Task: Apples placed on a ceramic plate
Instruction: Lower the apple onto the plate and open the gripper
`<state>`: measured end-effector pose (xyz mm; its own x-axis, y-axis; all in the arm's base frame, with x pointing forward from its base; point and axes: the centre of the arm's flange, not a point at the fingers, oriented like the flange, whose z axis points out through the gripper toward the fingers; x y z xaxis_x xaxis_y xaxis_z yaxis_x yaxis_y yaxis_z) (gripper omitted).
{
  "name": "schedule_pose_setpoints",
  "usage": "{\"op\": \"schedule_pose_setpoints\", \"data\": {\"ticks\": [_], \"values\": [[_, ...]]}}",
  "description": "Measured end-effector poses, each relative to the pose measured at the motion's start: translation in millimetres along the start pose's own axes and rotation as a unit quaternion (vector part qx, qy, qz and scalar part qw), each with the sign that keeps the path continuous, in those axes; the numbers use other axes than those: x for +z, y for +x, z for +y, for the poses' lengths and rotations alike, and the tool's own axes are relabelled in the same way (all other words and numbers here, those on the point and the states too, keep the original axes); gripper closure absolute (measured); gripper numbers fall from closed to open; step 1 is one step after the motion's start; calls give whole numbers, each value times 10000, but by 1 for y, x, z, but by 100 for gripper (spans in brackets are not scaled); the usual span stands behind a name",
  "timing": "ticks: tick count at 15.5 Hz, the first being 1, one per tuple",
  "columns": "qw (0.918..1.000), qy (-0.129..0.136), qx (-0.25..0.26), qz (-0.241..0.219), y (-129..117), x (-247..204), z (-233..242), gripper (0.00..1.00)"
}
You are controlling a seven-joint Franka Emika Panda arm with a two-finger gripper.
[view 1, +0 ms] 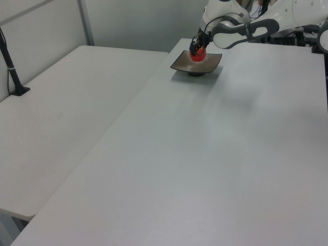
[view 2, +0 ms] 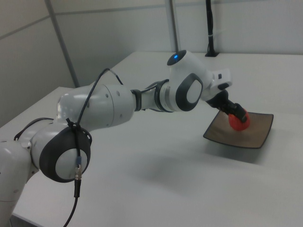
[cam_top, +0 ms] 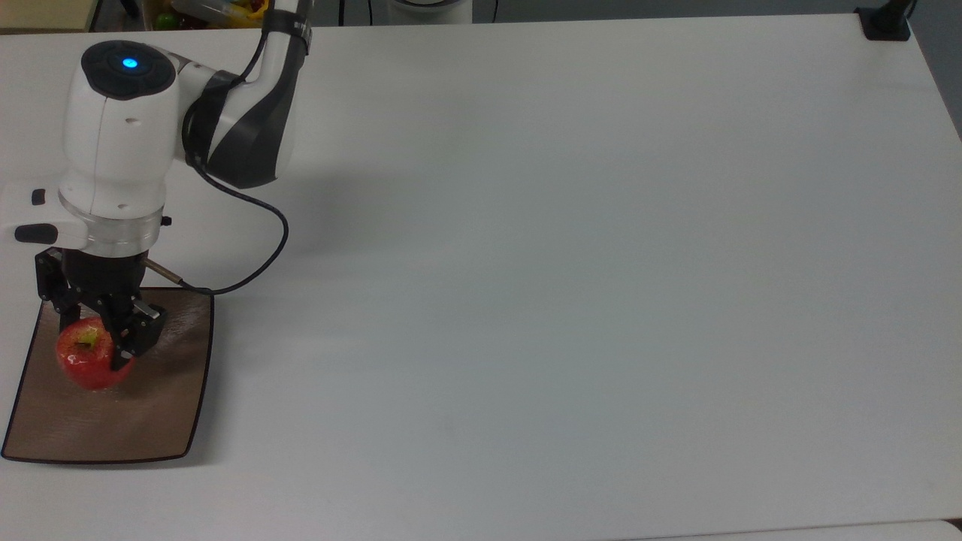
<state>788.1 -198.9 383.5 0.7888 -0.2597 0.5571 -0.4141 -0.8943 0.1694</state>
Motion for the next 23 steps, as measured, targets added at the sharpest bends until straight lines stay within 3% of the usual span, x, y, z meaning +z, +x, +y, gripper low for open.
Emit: {"op": "schedule_pose_setpoints", "data": {"ticks": [4,10,16,20,23], "values": [[10000,12,-12,-9,-6,13,-2,31],[9969,513,588,106,-8,21,-4,32],[9966,512,639,37,-16,36,-3,31],[9962,559,643,196,-21,44,-4,0],[9954,578,696,321,-18,42,0,0]]}}
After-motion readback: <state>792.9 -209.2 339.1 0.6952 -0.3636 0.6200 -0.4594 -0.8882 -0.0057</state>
